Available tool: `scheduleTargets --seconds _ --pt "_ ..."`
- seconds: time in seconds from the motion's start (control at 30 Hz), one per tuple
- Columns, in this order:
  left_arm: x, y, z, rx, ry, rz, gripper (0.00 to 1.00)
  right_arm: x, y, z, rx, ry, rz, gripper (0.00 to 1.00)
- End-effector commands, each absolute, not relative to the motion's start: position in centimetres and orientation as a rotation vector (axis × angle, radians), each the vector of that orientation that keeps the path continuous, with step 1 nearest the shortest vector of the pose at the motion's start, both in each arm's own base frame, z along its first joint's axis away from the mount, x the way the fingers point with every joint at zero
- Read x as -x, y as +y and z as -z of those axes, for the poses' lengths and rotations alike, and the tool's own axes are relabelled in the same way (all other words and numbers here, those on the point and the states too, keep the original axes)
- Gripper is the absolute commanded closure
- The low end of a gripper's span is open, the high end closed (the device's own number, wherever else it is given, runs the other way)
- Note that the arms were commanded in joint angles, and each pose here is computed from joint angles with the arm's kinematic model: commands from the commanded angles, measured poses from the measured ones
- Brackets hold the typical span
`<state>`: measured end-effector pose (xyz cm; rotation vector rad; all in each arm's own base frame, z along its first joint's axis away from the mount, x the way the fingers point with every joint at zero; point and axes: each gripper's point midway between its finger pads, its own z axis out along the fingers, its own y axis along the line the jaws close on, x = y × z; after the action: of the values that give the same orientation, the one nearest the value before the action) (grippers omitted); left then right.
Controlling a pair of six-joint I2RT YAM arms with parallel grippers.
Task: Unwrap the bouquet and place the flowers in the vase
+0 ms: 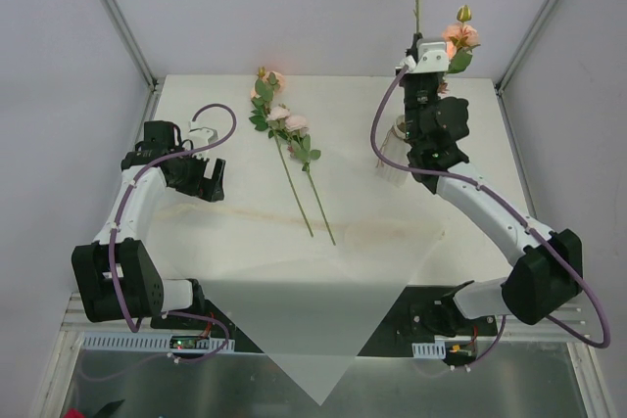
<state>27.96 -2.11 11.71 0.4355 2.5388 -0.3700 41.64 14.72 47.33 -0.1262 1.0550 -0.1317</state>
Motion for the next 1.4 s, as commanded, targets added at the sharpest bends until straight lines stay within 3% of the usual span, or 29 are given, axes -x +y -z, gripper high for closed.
scheduleTargets --seconds 0.0,0.03,0.07,0.13,0.27,0.43,0.6,0.77,1.03,1.23,1.37 --pt "-28.4 -1.7 -12.7 -0.457 2.508 0.34 0.08 -39.3 12.8 -50.2 0.024 0.97 0.1 0.99" --pt "-28.4 -1.7 -12.8 -0.457 2.506 0.339 0.08 -39.1 12.3 -50.2 0.004 0.98 0.105 0.98" --pt "-28.4 -1.7 -12.8 -0.455 2.507 0.34 0.08 -39.0 12.0 -50.0 -0.007 0.991 0.104 0.76" --pt "-28.4 -1.7 -12.8 -0.457 2.505 0.34 0.08 -38.5 11.5 -49.2 -0.036 1.026 0.094 0.54" --pt "-28.3 -1.7 -12.5 -0.455 2.514 0.348 0.08 -37.2 12.1 -48.0 -0.035 1.057 0.001 0.42" --pt "-28.3 -1.8 -12.6 -0.455 2.512 0.346 0.08 -35.1 14.8 -46.6 0.006 1.087 -0.066 0.42" --pt "-28.4 -1.8 -12.5 -0.445 2.517 0.35 0.08 -33.5 21.9 -43.8 0.152 1.154 -0.172 0.42" --pt "-28.4 -1.8 -12.4 -0.432 2.528 0.356 0.09 -35.0 30.6 -36.9 0.314 1.367 -0.254 0.38" --pt "-28.2 -1.3 -12.5 -0.428 2.527 0.313 0.08 -39.0 38.6 -25.2 0.536 1.771 -0.292 0.35" --pt "-28.0 -1.5 -12.1 -0.419 2.538 0.329 0.08 -41.2 38.9 -15.3 0.602 2.125 -0.321 0.36" --pt "-27.9 -1.6 -11.8 -0.419 2.548 0.347 0.08 -42.6 38.1 -12.6 0.606 2.219 -0.273 0.31"
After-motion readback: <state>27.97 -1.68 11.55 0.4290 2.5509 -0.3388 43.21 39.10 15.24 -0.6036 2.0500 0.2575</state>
